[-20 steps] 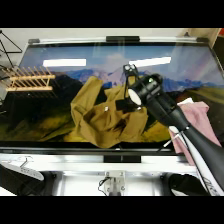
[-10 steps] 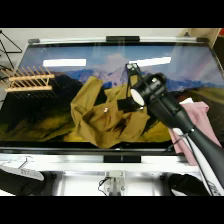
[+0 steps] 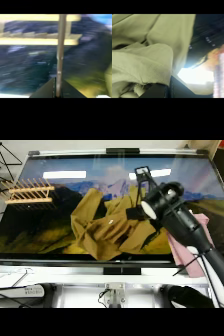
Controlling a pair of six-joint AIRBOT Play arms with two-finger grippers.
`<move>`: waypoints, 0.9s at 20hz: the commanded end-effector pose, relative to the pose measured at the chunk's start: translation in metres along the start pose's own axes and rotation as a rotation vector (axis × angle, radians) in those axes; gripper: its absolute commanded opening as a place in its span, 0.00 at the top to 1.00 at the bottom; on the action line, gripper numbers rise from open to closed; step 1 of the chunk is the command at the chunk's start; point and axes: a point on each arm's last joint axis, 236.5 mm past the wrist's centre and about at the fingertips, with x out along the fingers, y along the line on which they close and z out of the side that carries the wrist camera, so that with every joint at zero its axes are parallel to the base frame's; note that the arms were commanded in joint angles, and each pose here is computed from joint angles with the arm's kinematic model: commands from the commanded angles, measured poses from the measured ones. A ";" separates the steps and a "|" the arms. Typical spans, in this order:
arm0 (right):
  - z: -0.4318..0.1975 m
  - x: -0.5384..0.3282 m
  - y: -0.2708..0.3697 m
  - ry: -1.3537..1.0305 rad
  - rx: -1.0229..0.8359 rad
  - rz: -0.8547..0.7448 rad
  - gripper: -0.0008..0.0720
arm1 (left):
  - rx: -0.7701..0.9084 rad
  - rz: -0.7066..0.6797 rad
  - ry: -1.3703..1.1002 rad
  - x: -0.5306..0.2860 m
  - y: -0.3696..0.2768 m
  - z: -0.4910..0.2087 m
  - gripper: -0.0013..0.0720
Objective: Fold the shirts.
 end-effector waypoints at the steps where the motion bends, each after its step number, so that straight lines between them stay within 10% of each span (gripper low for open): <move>1: 0.006 0.005 -0.028 0.005 -0.003 -0.033 0.91 | 0.187 -0.106 0.061 -0.042 -0.129 -0.010 0.94; 5: 0.004 0.016 -0.057 0.057 -0.001 0.000 0.91 | 0.466 -0.197 0.197 -0.084 -0.242 -0.087 0.94; 18: 0.012 0.015 -0.076 0.027 -0.103 0.061 0.90 | 0.796 -0.318 0.605 -0.101 -0.315 -0.384 0.94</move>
